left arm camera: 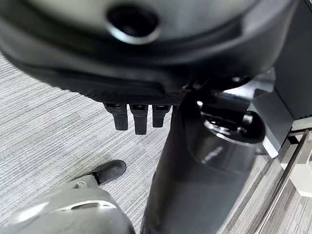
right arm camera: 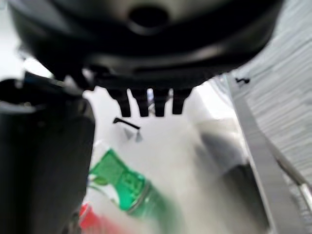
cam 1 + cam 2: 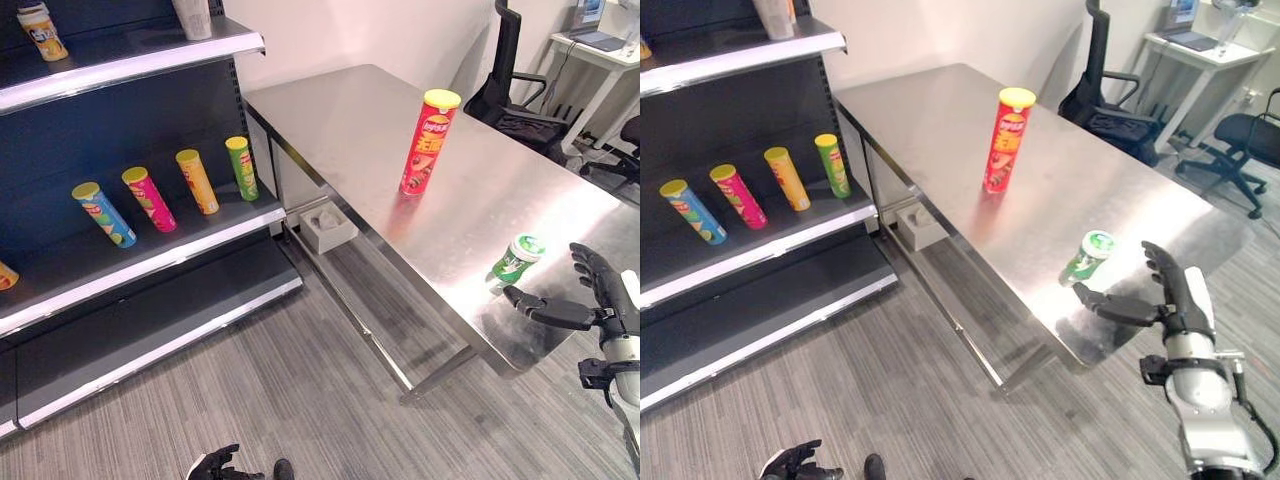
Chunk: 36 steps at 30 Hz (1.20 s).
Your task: Put the goods on the table back onto the shelves and tidy them up.
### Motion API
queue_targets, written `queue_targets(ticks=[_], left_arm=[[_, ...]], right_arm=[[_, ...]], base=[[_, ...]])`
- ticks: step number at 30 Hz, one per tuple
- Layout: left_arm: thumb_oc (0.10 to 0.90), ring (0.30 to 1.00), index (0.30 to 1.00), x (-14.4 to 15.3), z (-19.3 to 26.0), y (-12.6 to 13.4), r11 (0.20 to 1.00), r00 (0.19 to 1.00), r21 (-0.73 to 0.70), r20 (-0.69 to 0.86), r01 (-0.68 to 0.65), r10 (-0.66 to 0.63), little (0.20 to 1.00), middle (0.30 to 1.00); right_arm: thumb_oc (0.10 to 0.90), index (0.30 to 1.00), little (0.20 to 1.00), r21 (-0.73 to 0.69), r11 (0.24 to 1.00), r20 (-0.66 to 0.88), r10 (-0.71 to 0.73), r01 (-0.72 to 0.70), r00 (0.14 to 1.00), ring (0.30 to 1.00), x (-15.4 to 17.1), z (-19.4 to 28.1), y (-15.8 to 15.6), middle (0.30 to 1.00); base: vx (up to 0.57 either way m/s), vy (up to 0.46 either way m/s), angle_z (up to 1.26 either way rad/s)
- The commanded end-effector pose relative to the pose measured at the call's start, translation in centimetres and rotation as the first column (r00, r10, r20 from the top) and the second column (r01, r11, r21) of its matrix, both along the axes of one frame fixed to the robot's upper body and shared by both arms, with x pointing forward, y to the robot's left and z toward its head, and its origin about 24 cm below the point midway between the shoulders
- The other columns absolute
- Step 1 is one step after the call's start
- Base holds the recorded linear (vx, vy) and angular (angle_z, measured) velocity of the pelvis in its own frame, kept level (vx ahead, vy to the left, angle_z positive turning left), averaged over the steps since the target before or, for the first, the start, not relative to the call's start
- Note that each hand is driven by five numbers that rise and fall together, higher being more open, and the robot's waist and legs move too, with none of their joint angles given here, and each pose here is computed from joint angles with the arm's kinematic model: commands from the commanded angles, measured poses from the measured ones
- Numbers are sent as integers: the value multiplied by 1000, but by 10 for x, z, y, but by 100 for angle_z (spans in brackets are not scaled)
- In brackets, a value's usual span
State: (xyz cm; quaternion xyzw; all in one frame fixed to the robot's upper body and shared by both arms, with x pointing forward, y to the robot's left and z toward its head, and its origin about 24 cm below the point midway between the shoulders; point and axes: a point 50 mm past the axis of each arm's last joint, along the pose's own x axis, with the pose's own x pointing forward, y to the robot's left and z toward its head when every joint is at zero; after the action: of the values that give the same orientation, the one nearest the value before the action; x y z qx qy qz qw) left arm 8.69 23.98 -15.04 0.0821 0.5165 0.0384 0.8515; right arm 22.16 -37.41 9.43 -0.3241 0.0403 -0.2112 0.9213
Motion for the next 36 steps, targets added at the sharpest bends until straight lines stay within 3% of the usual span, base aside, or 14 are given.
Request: queue_targets(ticks=[1,9,10,11,12,13,36], left_arm=[[800,900,900,12,8,19,997,999,67,42,26,-29,900,900],[800,900,900,7,9,22,997,999,75,32,21,-23,900,900],[800,900,900,6,9,22,997,999,77,31,20,-22,900,900],[800,900,900,6,9,22,997,999,78,30,20,-22,900,900],[800,900,900,6,9,23,997,999,79,31,20,-22,900,900],[800,900,900,6,9,23,997,999,80,31,18,-21,900,900],[800,900,900,2,10,30,996,1000,94,27,-10,7,900,900]], right_arm=[[800,900,900,-177,983,275,1,50,961,900,21,81,-10,900],[800,900,900,-173,981,286,-29,82,958,900,25,82,-12,900],[722,782,782,-183,979,285,-33,88,958,782,26,82,-12,782],[593,589,589,-189,978,286,-32,89,958,589,28,83,-12,589],[560,540,540,-193,977,287,-32,91,958,540,28,84,-12,540],[400,300,300,-195,976,289,-32,91,957,300,29,85,-12,300],[400,300,300,-234,964,355,-36,126,934,300,21,103,-14,300]], base=[[22,-29,12],[27,-26,6],[30,-30,1],[0,0,0],[0,0,0],[0,0,0],[0,-1,0]])
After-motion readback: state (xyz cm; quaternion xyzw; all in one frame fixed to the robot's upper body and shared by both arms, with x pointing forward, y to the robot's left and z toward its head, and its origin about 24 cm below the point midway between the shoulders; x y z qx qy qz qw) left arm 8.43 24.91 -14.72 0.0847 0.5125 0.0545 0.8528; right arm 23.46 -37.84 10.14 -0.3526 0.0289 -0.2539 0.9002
